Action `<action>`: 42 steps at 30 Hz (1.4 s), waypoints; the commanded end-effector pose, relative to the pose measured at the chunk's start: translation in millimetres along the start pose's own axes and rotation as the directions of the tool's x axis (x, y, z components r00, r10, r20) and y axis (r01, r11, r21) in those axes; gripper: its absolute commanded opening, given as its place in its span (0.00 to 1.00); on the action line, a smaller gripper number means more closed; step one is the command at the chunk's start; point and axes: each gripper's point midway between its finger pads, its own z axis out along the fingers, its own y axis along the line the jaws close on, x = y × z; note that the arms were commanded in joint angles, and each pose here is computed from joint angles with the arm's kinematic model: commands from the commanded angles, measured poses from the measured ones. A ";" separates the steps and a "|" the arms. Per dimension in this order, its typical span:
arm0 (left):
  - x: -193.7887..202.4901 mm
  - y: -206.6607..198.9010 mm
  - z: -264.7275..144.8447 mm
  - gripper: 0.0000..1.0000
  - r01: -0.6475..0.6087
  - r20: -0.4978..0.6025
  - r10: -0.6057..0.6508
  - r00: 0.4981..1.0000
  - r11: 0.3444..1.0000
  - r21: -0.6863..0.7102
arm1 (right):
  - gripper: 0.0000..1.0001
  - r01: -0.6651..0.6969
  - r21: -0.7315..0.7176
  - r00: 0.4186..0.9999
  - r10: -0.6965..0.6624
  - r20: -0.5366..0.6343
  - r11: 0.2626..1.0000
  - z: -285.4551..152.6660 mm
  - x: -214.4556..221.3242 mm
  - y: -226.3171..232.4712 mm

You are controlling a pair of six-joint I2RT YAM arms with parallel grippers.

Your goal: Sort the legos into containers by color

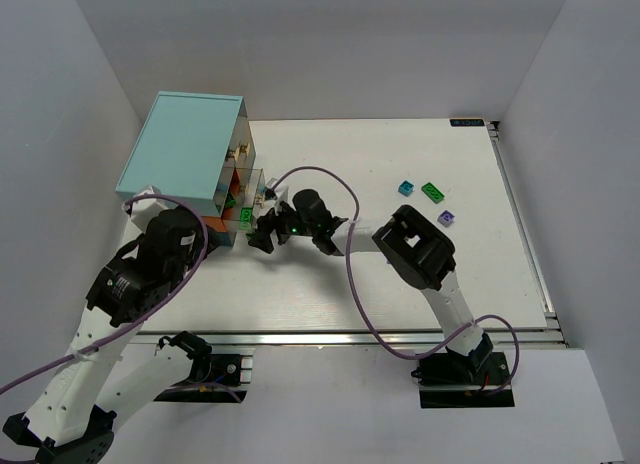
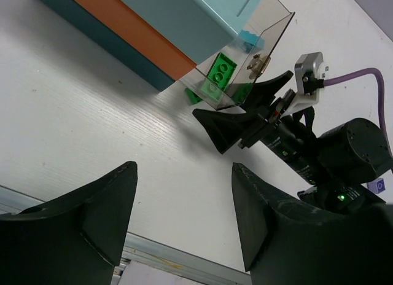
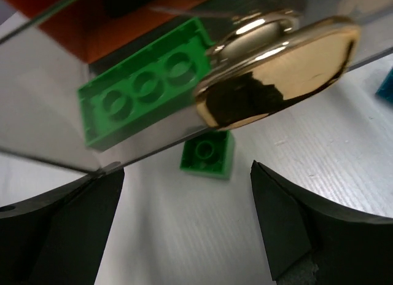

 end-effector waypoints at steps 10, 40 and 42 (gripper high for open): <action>-22.5 -5.2 -8.0 0.74 0.051 0.063 -0.051 0.997 0.999 0.001 | 0.89 0.023 0.158 0.989 -0.045 0.143 0.987 26.6 -23.4 -23.7; -20.3 -12.8 -0.7 0.76 0.057 0.055 -0.057 0.997 0.998 0.004 | 0.38 0.197 0.195 0.970 -0.220 0.100 0.961 -13.2 15.3 -14.6; -20.1 -14.0 -0.1 0.76 0.058 0.055 -0.058 0.997 0.998 0.009 | 0.34 0.222 0.182 0.963 -0.245 0.113 0.958 -18.1 11.6 -9.9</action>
